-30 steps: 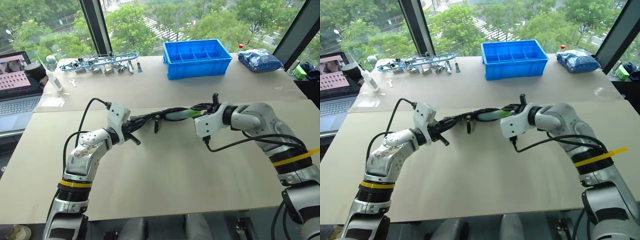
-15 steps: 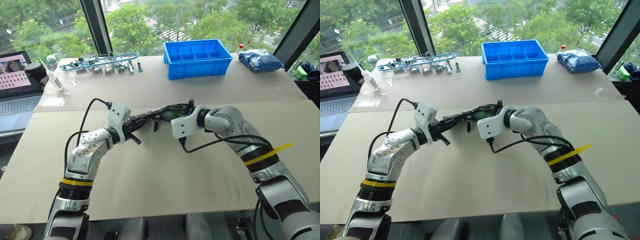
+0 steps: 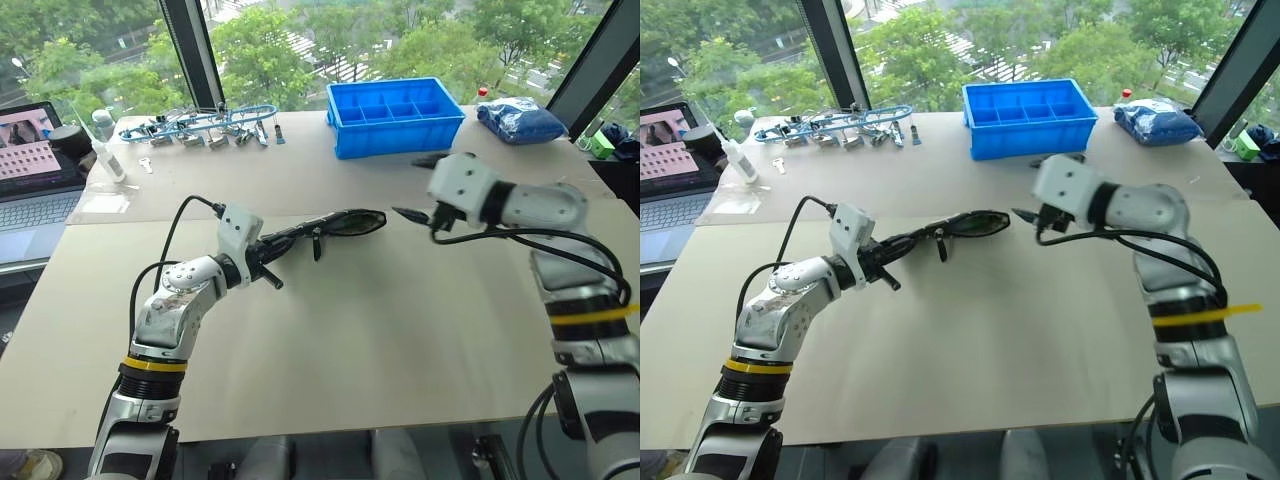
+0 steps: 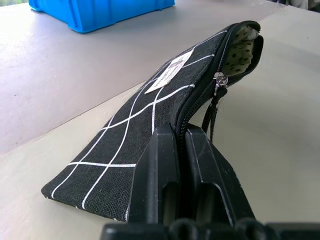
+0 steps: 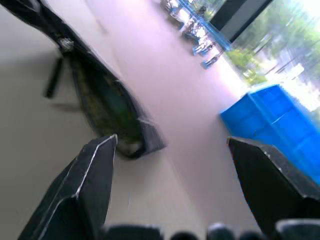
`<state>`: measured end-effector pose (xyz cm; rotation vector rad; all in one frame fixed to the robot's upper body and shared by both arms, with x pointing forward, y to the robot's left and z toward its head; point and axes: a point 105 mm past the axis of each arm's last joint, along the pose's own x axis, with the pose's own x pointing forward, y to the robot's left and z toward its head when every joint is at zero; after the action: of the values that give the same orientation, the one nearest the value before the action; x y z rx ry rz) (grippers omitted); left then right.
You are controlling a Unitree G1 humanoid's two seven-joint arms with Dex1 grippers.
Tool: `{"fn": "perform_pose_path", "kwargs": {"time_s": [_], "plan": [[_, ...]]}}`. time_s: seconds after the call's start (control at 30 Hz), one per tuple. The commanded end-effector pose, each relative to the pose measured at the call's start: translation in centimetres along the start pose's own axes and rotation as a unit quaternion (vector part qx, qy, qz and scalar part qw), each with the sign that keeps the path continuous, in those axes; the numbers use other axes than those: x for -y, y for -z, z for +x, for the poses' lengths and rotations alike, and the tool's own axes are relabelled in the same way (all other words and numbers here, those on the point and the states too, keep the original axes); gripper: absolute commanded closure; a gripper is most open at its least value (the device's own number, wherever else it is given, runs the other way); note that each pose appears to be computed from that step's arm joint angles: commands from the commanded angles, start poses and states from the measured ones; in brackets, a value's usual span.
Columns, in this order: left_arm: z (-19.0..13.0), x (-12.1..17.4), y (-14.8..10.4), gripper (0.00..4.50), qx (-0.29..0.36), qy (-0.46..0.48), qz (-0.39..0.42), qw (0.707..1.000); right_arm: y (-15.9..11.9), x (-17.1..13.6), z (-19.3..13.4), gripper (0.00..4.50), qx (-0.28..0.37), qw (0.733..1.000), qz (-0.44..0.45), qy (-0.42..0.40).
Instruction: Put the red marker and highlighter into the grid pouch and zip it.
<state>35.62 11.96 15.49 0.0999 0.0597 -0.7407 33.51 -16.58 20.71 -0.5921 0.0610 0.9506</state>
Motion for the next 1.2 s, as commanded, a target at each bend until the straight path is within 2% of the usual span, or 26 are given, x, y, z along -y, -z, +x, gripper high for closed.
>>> {"fn": "perform_pose_path", "kwargs": {"time_s": [0.03,0.1,0.2,0.37,0.63,0.73,0.83,1.13,1.2], "plan": [[0.0,0.3,-1.7,4.5,0.027,0.004,0.014,1.0,2.2,-4.9,0.5,0.58,-0.025,0.991,0.111,-0.076],[0.3,0.9,-1.5,4.5,0.027,0.014,0.009,1.0,2.7,-6.7,2.9,0.58,-0.016,0.983,0.167,-0.079],[0.5,1.4,-1.2,4.5,0.025,0.021,0.006,0.999,2.2,-7.7,4.9,0.58,-0.006,0.977,0.197,-0.079],[0.7,1.9,-1.2,4.5,0.026,0.027,0.003,0.999,1.2,-6.6,9.6,0.58,0.007,0.975,0.221,-0.036],[0.6,2.3,-1.0,4.5,0.025,0.027,0.001,0.999,-2.2,-6.5,13.9,0.58,0.053,0.966,0.248,-0.046],[0.5,2.3,-0.9,4.5,0.024,0.026,0.0,0.999,-2.6,-5.9,14.9,0.58,0.054,0.967,0.246,-0.033],[0.4,2.3,-1.0,4.5,0.024,0.024,0.0,0.999,-2.6,-5.5,15.0,1.27,0.056,0.967,0.247,-0.029],[0.2,2.0,-1.1,4.5,0.02,0.02,0.004,1.0,-1.1,-3.9,12.8,4.47,0.053,0.967,0.247,-0.012],[0.1,2.0,-1.1,4.5,0.02,0.02,0.004,1.0,-0.9,-3.5,12.4,4.47,0.05,0.968,0.246,-0.005]]}}
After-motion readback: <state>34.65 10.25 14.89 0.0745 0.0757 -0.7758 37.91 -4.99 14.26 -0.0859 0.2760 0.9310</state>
